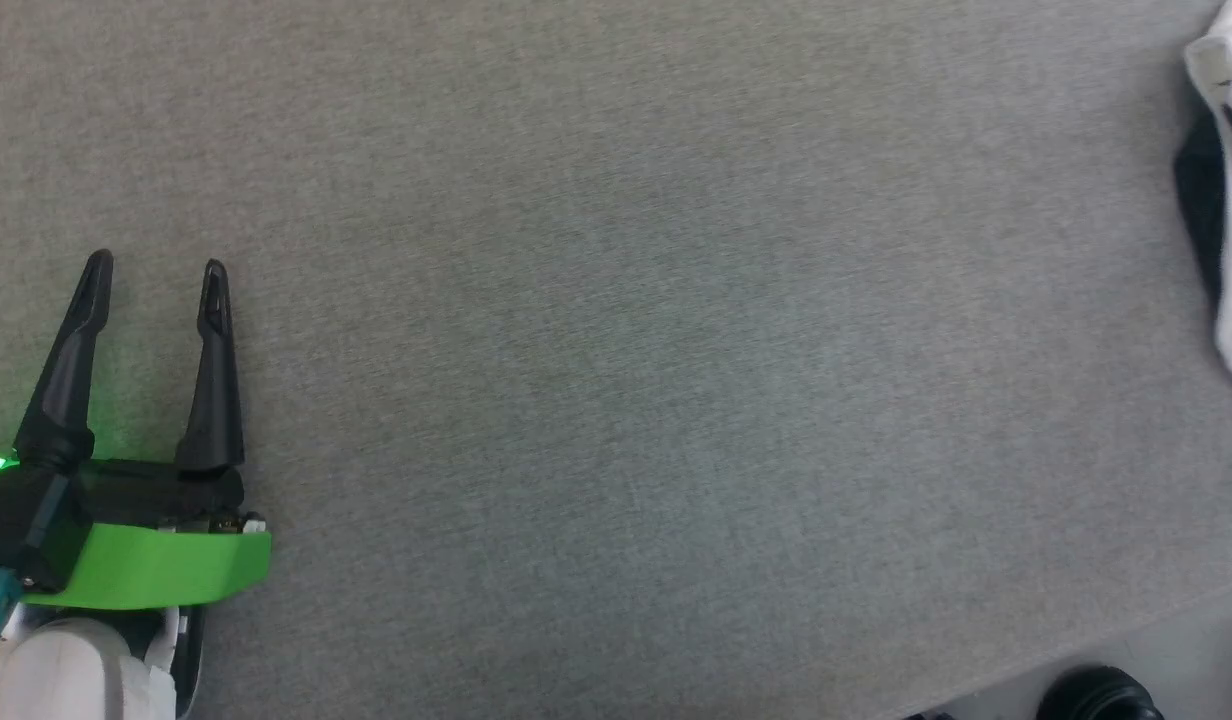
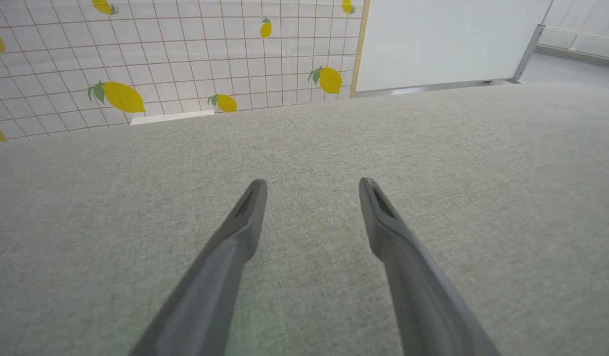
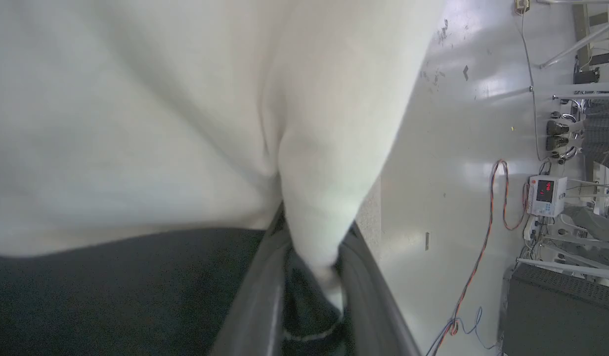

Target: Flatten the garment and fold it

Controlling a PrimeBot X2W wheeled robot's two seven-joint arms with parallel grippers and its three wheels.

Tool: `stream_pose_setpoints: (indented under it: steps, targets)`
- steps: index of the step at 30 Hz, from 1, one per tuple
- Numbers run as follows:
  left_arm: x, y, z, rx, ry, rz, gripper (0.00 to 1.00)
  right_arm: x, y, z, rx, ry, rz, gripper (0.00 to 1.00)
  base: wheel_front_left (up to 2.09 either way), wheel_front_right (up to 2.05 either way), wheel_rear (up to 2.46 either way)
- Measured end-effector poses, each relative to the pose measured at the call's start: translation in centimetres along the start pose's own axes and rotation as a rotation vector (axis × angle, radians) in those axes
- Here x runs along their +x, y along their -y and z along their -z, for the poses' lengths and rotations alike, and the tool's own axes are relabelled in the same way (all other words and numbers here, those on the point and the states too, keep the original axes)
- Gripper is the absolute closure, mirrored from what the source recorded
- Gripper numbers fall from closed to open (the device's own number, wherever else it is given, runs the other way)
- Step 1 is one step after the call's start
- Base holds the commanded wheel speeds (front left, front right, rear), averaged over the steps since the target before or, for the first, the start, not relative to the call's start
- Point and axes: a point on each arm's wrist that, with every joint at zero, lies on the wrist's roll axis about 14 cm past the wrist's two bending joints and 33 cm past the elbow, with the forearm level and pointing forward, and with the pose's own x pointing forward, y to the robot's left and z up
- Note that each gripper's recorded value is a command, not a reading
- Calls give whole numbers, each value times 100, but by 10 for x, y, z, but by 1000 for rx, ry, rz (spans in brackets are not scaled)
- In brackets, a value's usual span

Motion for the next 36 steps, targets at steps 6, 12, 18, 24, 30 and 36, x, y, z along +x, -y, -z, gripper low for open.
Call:
stream_pose_setpoints:
  steps: [6,12,18,24,30,36]
  targets:
    - [-6,-7,1,8,-13,-23,0,3,8,0,32,-19,47,0,0,0,0]
    - [-14,-1,-12,-11,18,-35,0,-23,34,-39,180,167,85,0,0,0,0]
    - [-28,1,-33,-26,61,-82,0,-96,21,-138,255,615,12,0,0,0,0]
    - [-45,1,-68,-48,139,-142,0,-196,0,-194,395,1010,-132,0,0,0,0]
    - [-67,-4,-100,-30,203,-204,0,-281,-33,-206,608,1306,-314,0,0,0,0]
    - [-93,-18,-119,-18,242,-291,0,-334,-63,-197,762,1482,-440,0,0,0,0]
